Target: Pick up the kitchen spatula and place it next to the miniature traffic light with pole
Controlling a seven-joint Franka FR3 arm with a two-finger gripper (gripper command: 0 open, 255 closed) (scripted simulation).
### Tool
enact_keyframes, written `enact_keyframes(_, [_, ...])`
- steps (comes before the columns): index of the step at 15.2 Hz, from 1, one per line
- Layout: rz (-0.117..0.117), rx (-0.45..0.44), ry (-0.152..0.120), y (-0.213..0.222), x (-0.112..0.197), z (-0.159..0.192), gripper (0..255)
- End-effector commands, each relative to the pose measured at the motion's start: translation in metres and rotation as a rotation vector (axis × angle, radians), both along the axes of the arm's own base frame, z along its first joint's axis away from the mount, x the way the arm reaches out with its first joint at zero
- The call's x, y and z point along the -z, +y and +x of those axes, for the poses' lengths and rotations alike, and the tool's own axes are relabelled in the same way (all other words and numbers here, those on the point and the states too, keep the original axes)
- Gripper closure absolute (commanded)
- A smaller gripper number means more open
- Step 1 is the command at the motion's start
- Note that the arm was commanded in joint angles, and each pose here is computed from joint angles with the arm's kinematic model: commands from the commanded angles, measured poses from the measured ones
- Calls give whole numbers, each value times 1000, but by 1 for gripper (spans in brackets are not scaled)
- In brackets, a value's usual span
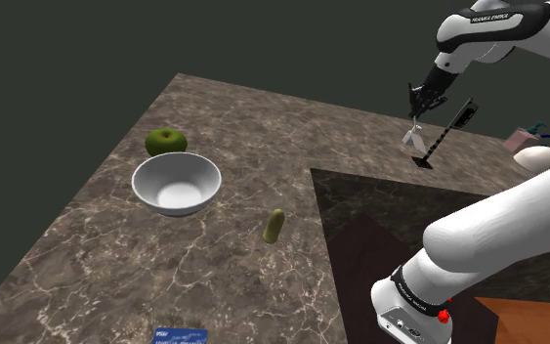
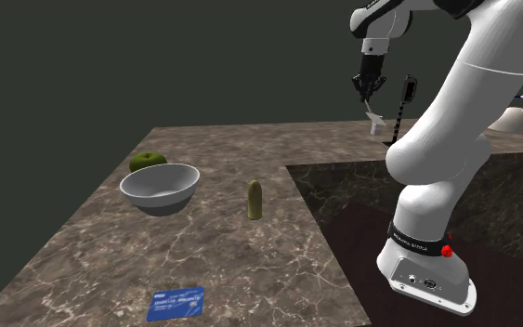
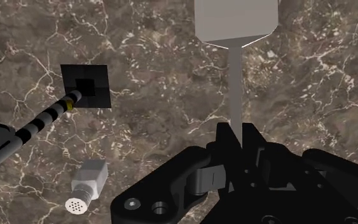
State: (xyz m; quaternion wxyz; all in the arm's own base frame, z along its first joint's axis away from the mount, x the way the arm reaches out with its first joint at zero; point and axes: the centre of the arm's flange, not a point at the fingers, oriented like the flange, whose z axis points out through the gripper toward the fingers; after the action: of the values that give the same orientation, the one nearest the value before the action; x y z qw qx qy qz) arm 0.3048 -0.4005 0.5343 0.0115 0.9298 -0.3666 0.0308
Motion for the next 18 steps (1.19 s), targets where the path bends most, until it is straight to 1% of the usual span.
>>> enact_keyframes(1, [0,0,0,-1,10,1,255])
enact_keyframes(18, [0,0,0,-1,100,1,255])
